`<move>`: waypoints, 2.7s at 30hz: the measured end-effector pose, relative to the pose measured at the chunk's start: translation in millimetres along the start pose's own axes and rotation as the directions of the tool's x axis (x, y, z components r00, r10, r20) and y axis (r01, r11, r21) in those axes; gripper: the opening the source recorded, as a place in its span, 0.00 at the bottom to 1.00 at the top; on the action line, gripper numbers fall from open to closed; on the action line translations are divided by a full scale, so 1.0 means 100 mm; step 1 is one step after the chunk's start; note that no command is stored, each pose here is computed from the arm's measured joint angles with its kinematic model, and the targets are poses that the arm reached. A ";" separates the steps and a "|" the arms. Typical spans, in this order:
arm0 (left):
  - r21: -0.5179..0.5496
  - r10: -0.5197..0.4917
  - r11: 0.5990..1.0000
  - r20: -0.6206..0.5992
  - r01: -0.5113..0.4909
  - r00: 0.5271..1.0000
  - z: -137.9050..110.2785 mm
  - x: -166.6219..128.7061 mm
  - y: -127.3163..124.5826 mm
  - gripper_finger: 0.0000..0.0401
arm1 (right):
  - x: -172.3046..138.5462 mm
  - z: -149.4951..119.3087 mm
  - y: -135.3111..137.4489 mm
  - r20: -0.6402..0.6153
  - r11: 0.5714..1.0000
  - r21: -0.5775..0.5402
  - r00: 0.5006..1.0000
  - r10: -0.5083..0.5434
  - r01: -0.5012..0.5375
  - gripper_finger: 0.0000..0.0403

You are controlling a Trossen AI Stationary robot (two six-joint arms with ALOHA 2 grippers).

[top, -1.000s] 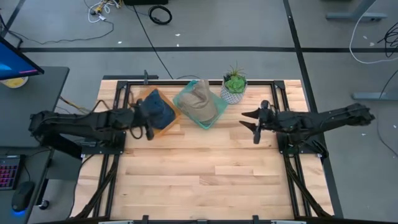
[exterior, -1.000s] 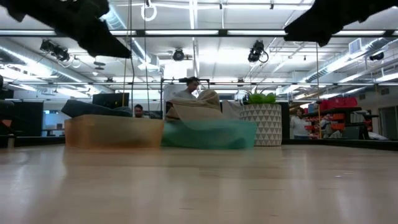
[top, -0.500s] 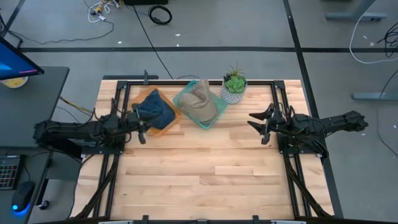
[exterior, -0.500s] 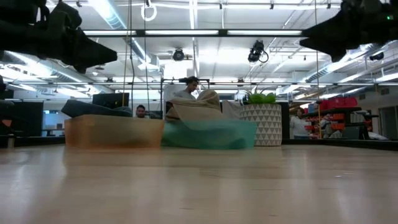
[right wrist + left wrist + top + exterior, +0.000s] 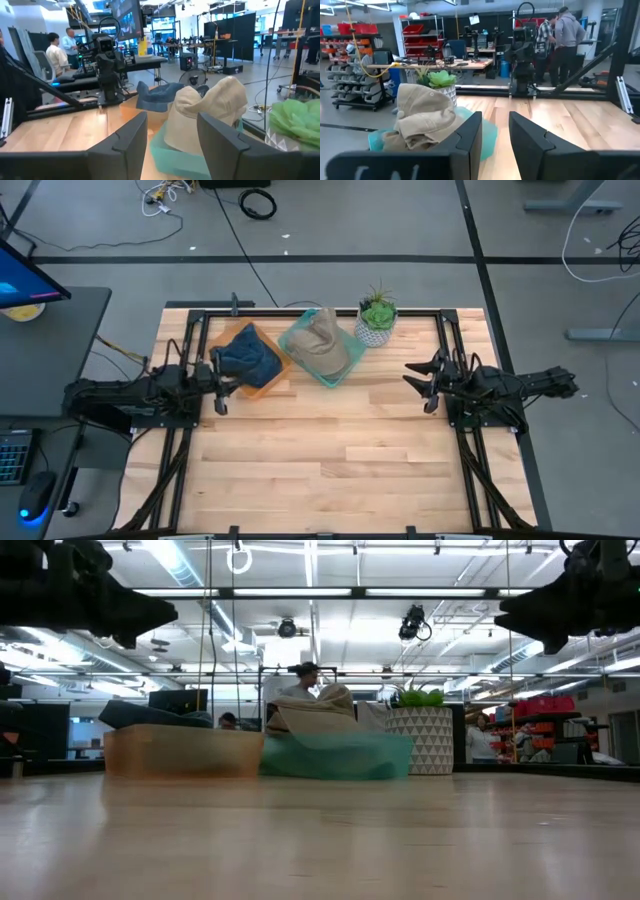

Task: Pick & Place hat
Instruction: Return to Home Position

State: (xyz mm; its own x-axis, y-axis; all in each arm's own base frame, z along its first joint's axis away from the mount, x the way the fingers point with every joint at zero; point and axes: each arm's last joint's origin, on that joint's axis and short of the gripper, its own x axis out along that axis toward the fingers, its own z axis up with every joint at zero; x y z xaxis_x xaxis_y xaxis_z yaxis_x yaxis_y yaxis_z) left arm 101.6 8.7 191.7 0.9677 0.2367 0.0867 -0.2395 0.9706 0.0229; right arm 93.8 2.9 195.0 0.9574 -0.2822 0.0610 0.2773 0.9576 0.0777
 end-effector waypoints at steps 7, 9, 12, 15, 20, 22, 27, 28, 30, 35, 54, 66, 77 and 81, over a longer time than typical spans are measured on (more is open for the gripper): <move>-0.011 -0.061 0.998 0.049 0.061 0.997 -0.11 0.01 -0.02 0.25 | -0.02 -0.17 -0.02 -0.022 1.000 0.025 1.000 -0.001 0.002 0.44; -0.015 -0.064 0.998 0.050 0.064 0.997 -0.11 0.01 -0.03 0.25 | -0.01 -0.20 -0.01 -0.019 0.999 0.033 1.000 0.003 -0.003 0.44; 0.011 -0.062 0.998 0.065 0.062 0.996 -0.09 0.01 -0.03 0.25 | -0.01 -0.19 0.00 -0.010 0.998 0.009 0.998 0.065 -0.065 0.44; 0.016 -0.089 0.996 0.044 0.088 0.995 -0.11 0.01 -0.03 0.25 | -0.02 -0.20 0.03 -0.026 0.989 -0.024 0.989 0.146 -0.146 0.44; -0.002 -0.154 0.988 -0.006 0.154 0.988 -0.16 0.01 -0.05 0.25 | -0.02 -0.22 0.06 -0.048 0.957 -0.113 0.963 0.264 -0.268 0.44; 0.002 -0.172 0.985 -0.004 0.172 0.985 -0.16 0.01 -0.06 0.25 | -0.03 -0.23 0.07 -0.058 0.938 -0.139 0.948 0.314 -0.319 0.44; 0.032 -0.182 0.983 -0.029 0.183 0.983 -0.19 0.01 -0.06 0.25 | -0.03 -0.23 0.08 -0.065 0.925 -0.147 0.936 0.346 -0.352 0.44; 0.032 -0.182 0.982 -0.040 0.184 0.982 -0.20 0.01 -0.06 0.25 | -0.03 -0.23 0.08 -0.065 0.925 -0.143 0.936 0.346 -0.351 0.44; 0.033 -0.183 0.982 -0.063 0.185 0.981 -0.22 0.01 -0.06 0.25 | -0.03 -0.23 0.08 -0.065 0.930 -0.111 0.936 0.345 -0.351 0.44; 0.009 -0.185 0.982 -0.156 0.188 0.970 -0.31 0.00 -0.07 0.25 | -0.03 -0.23 0.08 -0.064 0.933 -0.084 0.936 0.346 -0.350 0.44; -0.004 -0.185 0.982 -0.169 0.187 0.968 -0.33 0.00 -0.07 0.25 | -0.03 -0.23 0.08 -0.064 0.933 -0.084 0.936 0.346 -0.350 0.44; 0.001 -0.185 0.982 -0.168 0.188 0.968 -0.32 0.00 -0.07 0.25 | -0.03 -0.23 0.08 -0.064 0.933 -0.085 0.936 0.346 -0.350 0.44; 0.001 -0.184 0.982 -0.169 0.187 0.968 -0.33 0.00 -0.07 0.25 | -0.03 -0.23 0.08 -0.064 0.933 -0.085 0.936 0.346 -0.350 0.44; 0.001 -0.184 0.982 -0.169 0.187 0.968 -0.33 0.00 -0.07 0.25 | -0.03 -0.23 0.08 -0.063 0.933 -0.085 0.936 0.345 -0.350 0.44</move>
State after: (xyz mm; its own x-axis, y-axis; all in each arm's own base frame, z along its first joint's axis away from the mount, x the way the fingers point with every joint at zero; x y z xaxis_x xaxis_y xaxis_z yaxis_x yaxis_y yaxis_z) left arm 105.4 3.5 159.1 0.9944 0.0575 -0.0881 -0.0542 0.9977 0.0396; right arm 94.9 13.1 172.5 0.9973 0.0702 0.0210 -0.0695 0.9970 -0.0336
